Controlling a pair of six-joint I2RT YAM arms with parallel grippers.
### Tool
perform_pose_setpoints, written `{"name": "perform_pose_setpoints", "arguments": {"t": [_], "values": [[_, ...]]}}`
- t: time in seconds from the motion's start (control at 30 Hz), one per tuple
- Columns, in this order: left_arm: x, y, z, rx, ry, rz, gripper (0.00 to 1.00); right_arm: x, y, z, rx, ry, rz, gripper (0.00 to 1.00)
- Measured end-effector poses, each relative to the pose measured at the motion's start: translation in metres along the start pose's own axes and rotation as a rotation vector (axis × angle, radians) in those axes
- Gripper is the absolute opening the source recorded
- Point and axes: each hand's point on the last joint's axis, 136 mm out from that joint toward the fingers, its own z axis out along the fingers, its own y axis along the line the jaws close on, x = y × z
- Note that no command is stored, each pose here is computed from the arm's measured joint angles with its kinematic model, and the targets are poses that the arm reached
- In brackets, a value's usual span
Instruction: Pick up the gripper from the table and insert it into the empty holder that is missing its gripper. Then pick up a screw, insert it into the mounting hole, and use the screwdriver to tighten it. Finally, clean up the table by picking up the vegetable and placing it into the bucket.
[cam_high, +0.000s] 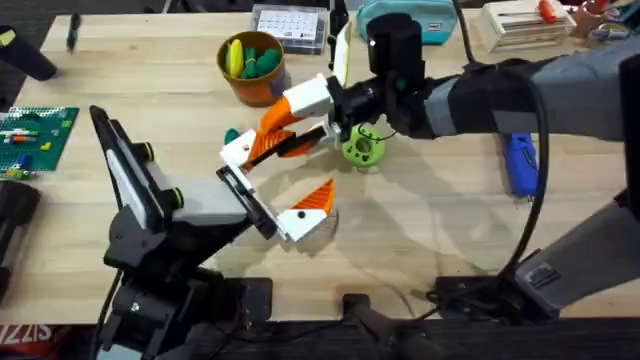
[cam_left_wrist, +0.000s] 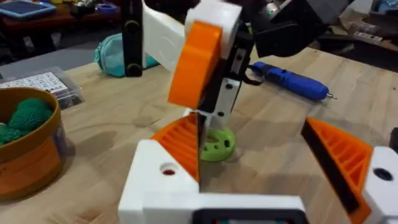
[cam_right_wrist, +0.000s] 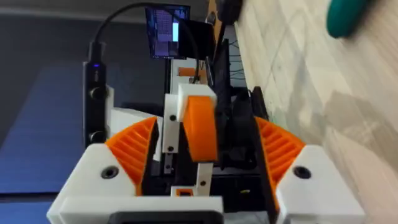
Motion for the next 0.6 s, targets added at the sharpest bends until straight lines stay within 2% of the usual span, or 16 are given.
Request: {"name": "perform_pose_setpoints", "arguments": {"t": [0.23, 0.43, 0.6], "values": [[0.0, 0.0, 0.0, 0.0, 0.0, 0.0, 0.986, 0.001, -0.0034, -0.0015, 0.005, 0.001, -0.003, 0.736], [-0.0001, 0.0, 0.0, 0.0, 0.0, 0.0, 0.986, 0.0006, -0.0037, -0.0015, 0.007, -0.002, -0.009, 0.559], [0.0, 0.0, 0.0, 0.0, 0.0, 0.0, 0.986, 0.0007, -0.0037, -0.0015, 0.007, -0.002, -0.01, 0.342]]}}
